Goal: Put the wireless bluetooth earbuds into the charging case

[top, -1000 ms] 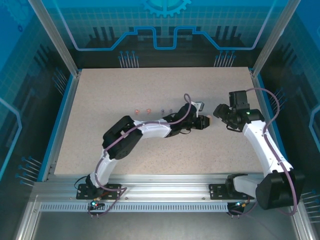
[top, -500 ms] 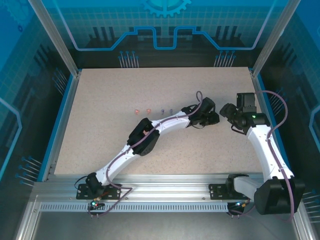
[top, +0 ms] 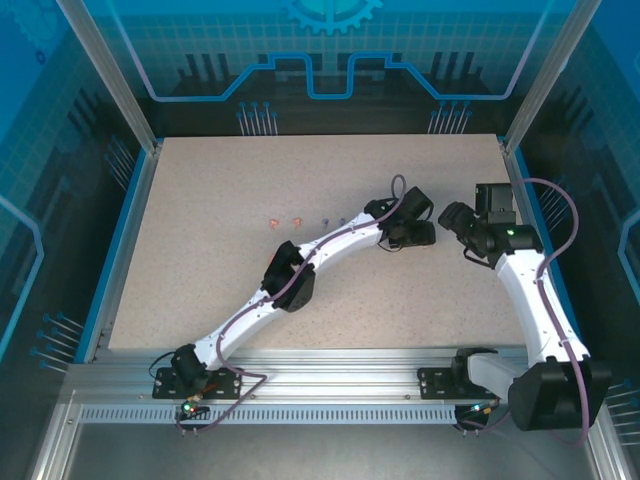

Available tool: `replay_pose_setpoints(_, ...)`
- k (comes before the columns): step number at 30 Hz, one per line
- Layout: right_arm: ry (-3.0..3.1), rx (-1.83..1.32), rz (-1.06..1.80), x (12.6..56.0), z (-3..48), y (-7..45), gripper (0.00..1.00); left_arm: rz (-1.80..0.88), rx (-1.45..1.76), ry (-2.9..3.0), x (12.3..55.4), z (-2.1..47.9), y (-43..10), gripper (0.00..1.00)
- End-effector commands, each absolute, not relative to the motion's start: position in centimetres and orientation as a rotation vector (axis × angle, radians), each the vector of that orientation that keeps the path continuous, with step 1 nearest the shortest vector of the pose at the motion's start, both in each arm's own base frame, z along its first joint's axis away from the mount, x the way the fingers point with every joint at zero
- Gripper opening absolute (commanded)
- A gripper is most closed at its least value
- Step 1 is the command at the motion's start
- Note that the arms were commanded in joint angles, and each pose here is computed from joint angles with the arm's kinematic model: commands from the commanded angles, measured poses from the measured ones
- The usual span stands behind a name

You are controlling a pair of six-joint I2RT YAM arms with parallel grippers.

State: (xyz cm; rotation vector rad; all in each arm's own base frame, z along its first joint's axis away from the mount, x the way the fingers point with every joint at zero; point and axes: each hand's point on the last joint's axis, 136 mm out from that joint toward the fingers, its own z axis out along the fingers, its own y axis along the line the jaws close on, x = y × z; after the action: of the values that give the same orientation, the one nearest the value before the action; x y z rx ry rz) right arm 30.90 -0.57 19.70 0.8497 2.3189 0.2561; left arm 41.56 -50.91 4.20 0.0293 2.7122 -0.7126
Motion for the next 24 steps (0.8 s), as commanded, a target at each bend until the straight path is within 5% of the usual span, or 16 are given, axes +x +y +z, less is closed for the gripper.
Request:
replay_pose_setpoints(1,2.273,0.851,0.261,30.5,21.9,-1.1,0.78,-0.608,0.126,2.613,42.1,11.4,-48.5,0.76)
replay_pose_setpoints(9,2.239,0.851,0.255,29.1,24.0,-1.4,0.83,-0.446,0.244,2.426,41.8,22.3,-44.1,0.85)
replay_pose_setpoints(15,2.237,0.863,0.269,27.9,24.7,-1.2,0.83,-0.636,0.488,2.380,37.7,28.2,-44.7,0.86)
replay_pose_setpoints(22,2.230,0.850,0.296,27.5,25.2,-0.5,0.85,-0.821,0.642,2.342,31.0,29.5,-43.7,0.89)
replay_pose_setpoints(24,2.234,0.831,0.298,27.6,25.3,-0.1,0.85,-0.839,0.555,2.298,29.8,28.9,-40.4,0.98)
